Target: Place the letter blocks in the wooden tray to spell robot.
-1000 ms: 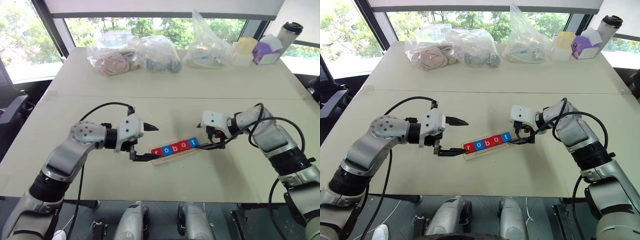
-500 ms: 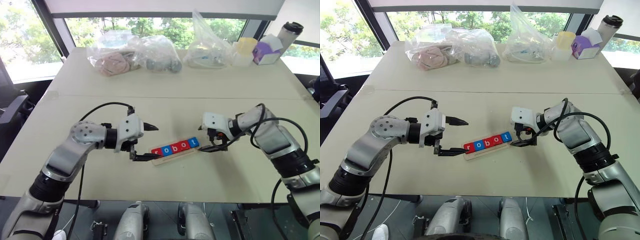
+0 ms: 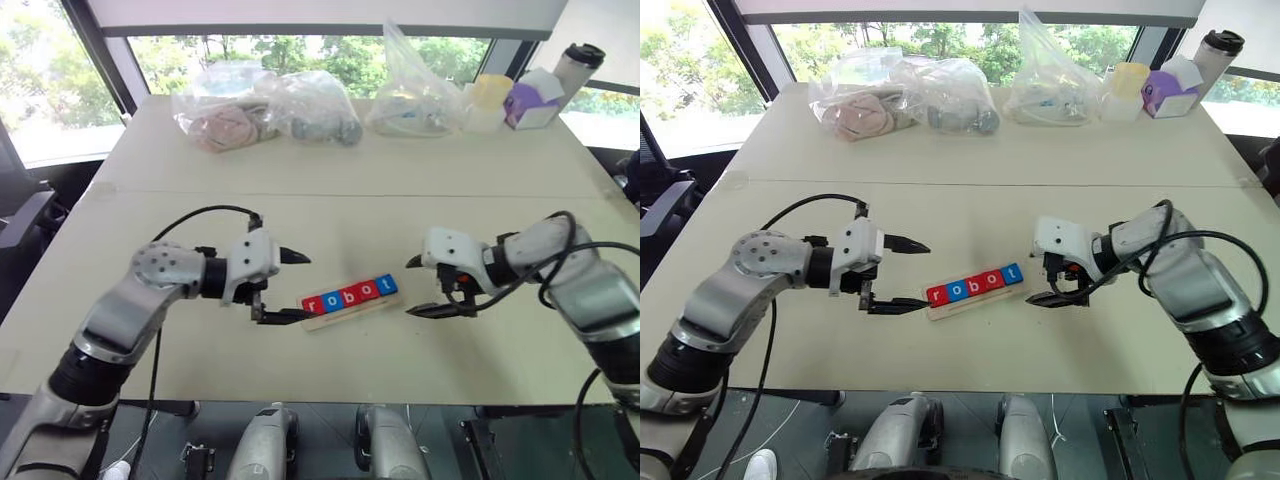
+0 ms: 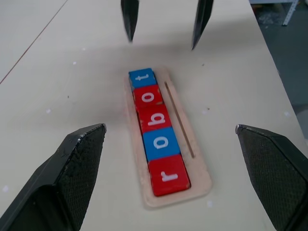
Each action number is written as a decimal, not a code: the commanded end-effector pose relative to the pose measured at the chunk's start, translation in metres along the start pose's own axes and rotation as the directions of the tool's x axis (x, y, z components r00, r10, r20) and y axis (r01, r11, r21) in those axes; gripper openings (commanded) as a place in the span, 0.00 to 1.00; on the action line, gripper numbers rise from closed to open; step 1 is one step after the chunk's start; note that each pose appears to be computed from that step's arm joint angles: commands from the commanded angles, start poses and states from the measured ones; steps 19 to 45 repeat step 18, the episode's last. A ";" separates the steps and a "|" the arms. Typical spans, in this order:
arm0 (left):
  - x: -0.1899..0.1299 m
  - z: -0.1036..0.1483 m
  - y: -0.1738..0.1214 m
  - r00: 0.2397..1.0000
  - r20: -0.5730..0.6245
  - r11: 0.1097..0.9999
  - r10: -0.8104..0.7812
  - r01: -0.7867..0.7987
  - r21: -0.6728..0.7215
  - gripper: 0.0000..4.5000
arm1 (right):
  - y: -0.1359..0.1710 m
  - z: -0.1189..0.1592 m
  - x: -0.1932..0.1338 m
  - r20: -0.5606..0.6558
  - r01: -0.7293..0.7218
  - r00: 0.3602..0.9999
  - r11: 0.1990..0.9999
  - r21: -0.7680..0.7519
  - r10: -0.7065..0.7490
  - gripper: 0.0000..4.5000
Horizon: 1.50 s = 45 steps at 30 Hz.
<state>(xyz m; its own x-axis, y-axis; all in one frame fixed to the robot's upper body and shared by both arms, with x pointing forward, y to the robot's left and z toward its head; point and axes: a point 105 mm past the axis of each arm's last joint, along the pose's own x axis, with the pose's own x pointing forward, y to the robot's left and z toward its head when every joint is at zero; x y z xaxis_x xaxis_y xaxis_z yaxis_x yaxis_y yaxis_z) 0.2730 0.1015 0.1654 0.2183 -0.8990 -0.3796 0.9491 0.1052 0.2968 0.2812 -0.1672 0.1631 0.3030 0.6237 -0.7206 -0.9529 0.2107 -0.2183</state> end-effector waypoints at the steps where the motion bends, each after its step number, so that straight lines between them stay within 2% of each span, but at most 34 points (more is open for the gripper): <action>1: -0.012 0.007 0.000 1.000 0.002 1.000 0.009 -0.009 0.024 1.00 | 0.010 0.015 -0.021 0.052 0.021 0.998 1.000 0.006 -0.021 0.99; 10: -0.031 0.007 -0.008 1.000 -0.005 0.999 0.023 -0.023 -0.032 1.00 | 0.029 0.013 -0.044 0.067 0.079 0.994 0.990 0.114 -0.087 0.99; 18: -0.048 0.001 -0.012 0.998 -0.051 0.997 0.028 -0.031 -0.075 1.00 | 0.036 0.011 -0.051 0.075 0.113 0.989 0.981 0.160 -0.126 0.99; 45: -0.048 0.001 -0.012 0.998 -0.051 0.997 0.028 -0.031 -0.075 1.00 | 0.036 0.011 -0.051 0.075 0.113 0.989 0.981 0.160 -0.126 0.99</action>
